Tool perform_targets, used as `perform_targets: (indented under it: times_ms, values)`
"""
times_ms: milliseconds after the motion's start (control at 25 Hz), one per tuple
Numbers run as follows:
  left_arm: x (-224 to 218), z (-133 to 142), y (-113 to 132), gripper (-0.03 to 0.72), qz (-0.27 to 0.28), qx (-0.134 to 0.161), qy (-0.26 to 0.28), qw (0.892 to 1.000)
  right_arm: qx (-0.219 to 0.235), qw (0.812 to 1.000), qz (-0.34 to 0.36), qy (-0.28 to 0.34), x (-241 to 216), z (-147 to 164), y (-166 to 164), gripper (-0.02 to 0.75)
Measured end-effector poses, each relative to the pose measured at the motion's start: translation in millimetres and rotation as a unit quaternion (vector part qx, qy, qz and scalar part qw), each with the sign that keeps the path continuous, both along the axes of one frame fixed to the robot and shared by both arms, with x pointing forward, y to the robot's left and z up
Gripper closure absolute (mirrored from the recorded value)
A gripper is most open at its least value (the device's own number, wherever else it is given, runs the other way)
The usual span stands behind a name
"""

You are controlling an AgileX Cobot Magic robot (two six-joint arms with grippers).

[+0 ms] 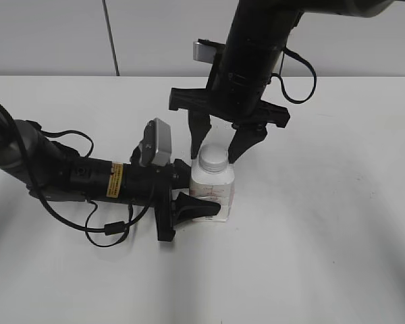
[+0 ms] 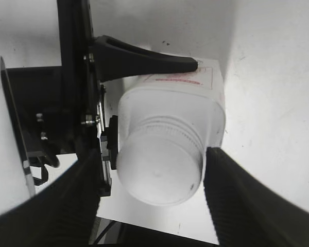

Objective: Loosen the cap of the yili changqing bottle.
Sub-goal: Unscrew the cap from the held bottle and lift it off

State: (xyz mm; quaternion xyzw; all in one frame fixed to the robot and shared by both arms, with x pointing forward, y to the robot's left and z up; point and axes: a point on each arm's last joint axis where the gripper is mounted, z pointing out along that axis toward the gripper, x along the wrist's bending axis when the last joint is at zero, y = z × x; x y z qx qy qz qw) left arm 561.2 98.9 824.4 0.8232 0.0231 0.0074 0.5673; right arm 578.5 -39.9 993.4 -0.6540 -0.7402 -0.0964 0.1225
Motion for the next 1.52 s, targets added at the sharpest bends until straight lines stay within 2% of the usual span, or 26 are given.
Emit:
perform_targets:
  times_ms: [160,720,840,960,1120,1240,1520]
  values:
    - [0.1,0.0,0.0,0.336,0.001,0.0,0.0,1.0,-0.003,1.0,0.001,-0.002,0.2,-0.2,-0.6,0.302]
    - [0.2,0.0,0.0,0.336,0.001,0.0,0.0,1.0,-0.007,1.0,0.008,-0.004,0.4,-0.4,-1.3,0.351]
    - [0.3,0.0,0.0,0.336,0.002,0.0,0.0,1.0,-0.006,0.999,0.035,-0.013,0.4,-0.5,-1.3,0.351]
    - [0.3,0.0,0.0,0.336,0.002,0.0,0.0,1.0,-0.003,0.995,0.095,-0.032,0.4,-0.5,-1.4,0.351]
    - [0.3,0.0,0.0,0.336,0.002,0.0,0.0,1.0,0.002,0.979,0.195,-0.061,0.1,-0.5,-1.6,0.351]
    - [0.2,0.0,0.0,0.337,0.001,0.0,0.0,1.0,0.006,0.96,0.269,-0.081,-0.3,-0.4,-1.8,0.351]
    - [0.0,0.0,-0.2,0.337,0.0,0.0,-0.002,1.0,0.015,0.894,0.43,-0.128,-0.5,-0.1,-2.1,0.351]
